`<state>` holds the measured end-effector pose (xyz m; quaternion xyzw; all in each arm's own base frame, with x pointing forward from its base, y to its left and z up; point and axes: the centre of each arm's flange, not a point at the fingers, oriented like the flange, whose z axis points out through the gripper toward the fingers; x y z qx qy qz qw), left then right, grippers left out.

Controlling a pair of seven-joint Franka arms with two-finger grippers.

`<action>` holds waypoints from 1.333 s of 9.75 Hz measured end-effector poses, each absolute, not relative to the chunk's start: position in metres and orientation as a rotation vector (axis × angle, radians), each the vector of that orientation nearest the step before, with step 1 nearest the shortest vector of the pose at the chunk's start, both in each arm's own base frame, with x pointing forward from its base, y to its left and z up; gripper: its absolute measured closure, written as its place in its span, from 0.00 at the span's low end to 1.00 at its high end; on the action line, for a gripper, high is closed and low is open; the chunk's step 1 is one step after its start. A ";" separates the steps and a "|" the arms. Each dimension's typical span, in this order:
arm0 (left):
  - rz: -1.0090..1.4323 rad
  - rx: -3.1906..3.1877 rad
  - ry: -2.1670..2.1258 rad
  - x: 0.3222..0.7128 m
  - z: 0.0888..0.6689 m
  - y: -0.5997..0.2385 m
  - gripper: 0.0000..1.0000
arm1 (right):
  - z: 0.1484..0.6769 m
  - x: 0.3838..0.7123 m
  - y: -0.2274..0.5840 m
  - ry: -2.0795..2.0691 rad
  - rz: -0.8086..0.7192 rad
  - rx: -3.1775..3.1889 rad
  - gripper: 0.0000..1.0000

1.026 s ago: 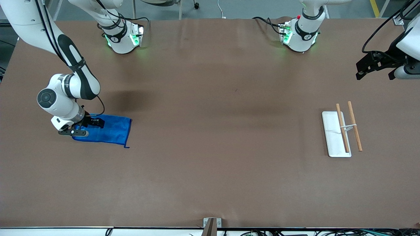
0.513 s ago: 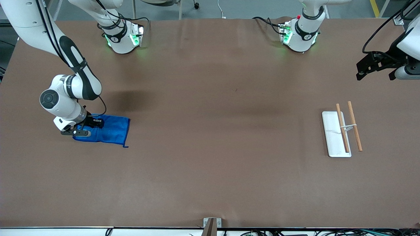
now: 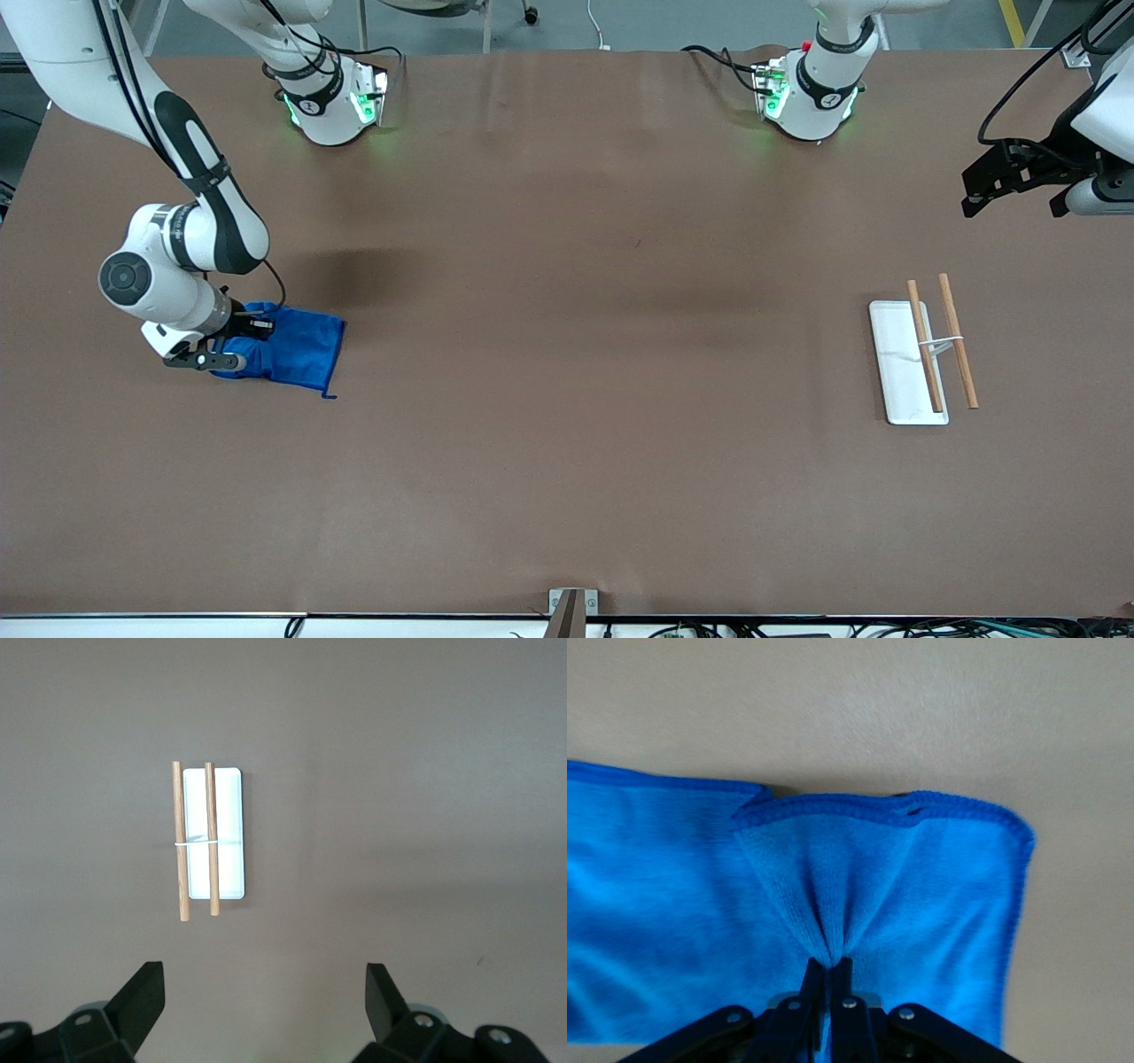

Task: Right arm passes towel to left arm to hang
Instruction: 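Lift the towel with the right gripper while the left gripper approaches, then grasp the towel with the left gripper beside the right gripper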

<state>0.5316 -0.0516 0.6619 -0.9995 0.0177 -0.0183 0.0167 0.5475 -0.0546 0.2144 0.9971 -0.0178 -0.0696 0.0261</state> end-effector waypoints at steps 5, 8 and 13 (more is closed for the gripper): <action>-0.034 -3.261 0.302 0.531 0.657 -0.086 0.00 | 0.342 0.586 0.035 0.027 -0.297 3.061 0.94; 0.081 -3.538 0.655 0.565 0.597 -0.126 0.00 | 0.378 0.593 0.126 0.032 -0.238 3.261 0.94; 0.213 -4.147 0.677 0.606 0.478 -0.176 0.00 | 0.421 0.572 0.280 -0.165 -0.127 3.796 0.94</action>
